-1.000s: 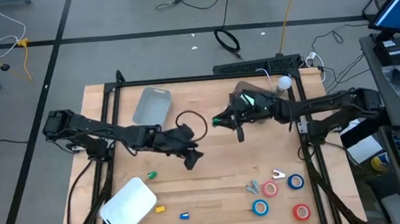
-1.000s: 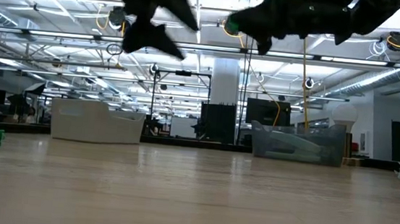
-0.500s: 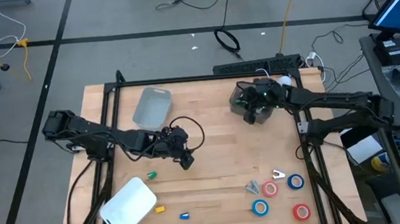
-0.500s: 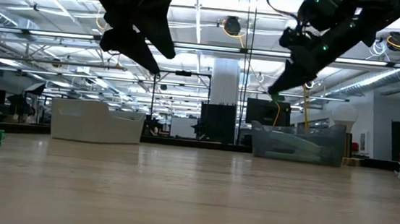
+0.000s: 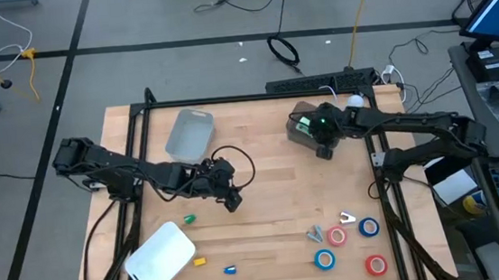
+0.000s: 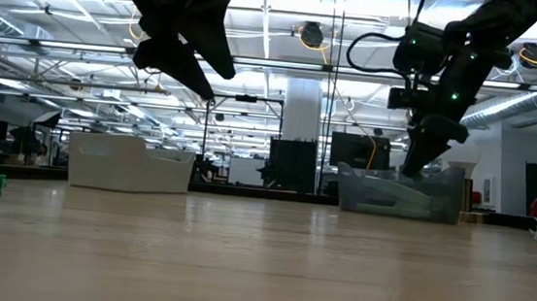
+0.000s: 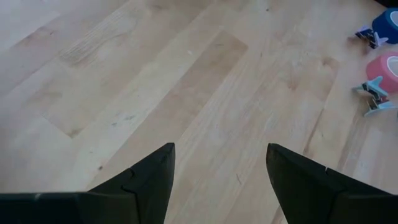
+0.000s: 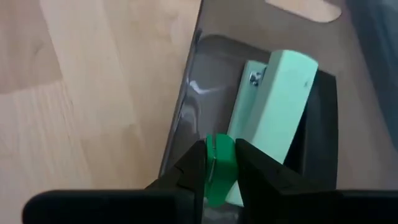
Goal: Pick and place Stapler, Stapler remover, tape
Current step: Put the bottom dark green stapler into the black bin
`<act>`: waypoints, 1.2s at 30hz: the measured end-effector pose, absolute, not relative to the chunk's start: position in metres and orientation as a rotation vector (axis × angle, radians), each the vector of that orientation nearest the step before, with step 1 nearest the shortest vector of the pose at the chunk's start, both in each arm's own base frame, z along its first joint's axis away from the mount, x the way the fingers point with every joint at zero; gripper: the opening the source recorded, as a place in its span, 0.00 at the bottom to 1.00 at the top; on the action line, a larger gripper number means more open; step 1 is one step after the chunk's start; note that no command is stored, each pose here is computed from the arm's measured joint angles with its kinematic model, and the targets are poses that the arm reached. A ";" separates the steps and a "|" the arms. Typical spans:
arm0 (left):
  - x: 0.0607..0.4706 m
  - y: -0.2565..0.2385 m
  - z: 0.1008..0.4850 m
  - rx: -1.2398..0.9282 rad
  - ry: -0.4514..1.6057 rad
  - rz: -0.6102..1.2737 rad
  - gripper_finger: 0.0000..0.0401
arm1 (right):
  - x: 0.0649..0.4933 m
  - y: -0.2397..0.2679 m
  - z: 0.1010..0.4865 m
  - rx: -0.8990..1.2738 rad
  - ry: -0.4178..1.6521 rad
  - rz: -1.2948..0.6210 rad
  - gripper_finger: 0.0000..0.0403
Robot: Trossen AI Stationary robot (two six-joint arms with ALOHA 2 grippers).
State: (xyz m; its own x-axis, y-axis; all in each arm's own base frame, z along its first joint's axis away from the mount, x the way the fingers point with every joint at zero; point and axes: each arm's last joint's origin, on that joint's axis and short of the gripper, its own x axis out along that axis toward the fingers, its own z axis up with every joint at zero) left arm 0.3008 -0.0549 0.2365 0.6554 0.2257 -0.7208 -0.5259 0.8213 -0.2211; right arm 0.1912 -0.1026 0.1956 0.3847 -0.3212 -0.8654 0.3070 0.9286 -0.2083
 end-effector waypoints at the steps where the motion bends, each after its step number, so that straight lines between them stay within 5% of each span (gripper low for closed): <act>1: 0.301 -0.055 0.237 -0.438 0.742 0.442 0.63 | 0.190 -0.103 0.195 -0.016 1.119 -0.396 0.15; 36: 0.301 -0.055 0.237 -0.437 0.743 0.440 0.63 | 0.174 -0.102 0.189 0.022 1.282 -0.362 0.20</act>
